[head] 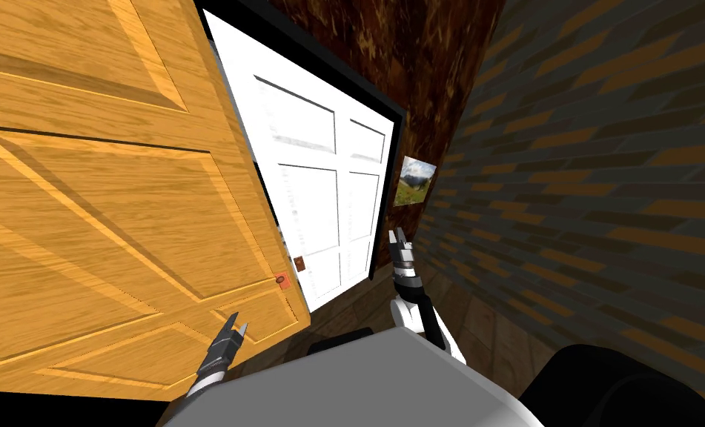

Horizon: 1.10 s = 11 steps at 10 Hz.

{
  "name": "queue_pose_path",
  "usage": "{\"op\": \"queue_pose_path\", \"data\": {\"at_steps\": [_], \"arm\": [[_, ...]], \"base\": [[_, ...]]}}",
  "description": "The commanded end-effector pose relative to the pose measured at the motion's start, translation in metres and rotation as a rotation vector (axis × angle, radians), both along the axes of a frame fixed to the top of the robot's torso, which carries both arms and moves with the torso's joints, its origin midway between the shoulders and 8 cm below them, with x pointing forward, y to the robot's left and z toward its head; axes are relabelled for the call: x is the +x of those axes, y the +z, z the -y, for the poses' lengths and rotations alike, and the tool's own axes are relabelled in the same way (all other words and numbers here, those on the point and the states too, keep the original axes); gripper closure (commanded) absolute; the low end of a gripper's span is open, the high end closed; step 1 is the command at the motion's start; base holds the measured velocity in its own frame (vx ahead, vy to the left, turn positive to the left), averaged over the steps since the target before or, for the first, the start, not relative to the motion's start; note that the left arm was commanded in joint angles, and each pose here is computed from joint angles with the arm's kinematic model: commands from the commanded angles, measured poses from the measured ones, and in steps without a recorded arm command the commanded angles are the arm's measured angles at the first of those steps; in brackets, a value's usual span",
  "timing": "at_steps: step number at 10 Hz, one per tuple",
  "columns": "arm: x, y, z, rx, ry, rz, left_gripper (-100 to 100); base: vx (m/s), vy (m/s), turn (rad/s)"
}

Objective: Pull the door open

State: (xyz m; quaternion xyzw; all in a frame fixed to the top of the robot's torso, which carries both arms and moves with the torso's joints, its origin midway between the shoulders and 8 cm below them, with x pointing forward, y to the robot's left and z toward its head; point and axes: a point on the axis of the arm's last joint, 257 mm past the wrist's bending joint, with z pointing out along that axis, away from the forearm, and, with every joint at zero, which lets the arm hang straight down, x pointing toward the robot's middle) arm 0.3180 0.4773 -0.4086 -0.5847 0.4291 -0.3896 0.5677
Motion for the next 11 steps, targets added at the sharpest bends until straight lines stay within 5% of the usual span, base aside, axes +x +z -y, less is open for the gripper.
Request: {"op": "queue_pose_path", "data": {"at_steps": [1,4,5,6,11], "arm": [[0.013,0.004,0.007,-0.002,-0.013,0.016,-100],[0.039,0.017,0.027,-0.009,-0.052,0.059,-100],[0.032,0.013,0.022,-0.006,-0.043,0.049,-100],[0.032,0.013,0.022,-0.006,-0.043,0.049,100],[0.032,0.013,0.022,-0.006,-0.043,0.049,100]], "base": [[0.201,-0.013,-0.088],[0.231,-0.067,-0.110],[0.100,-0.008,-0.005],[-0.018,-0.007,0.018],[-0.017,0.002,-0.007]]}}
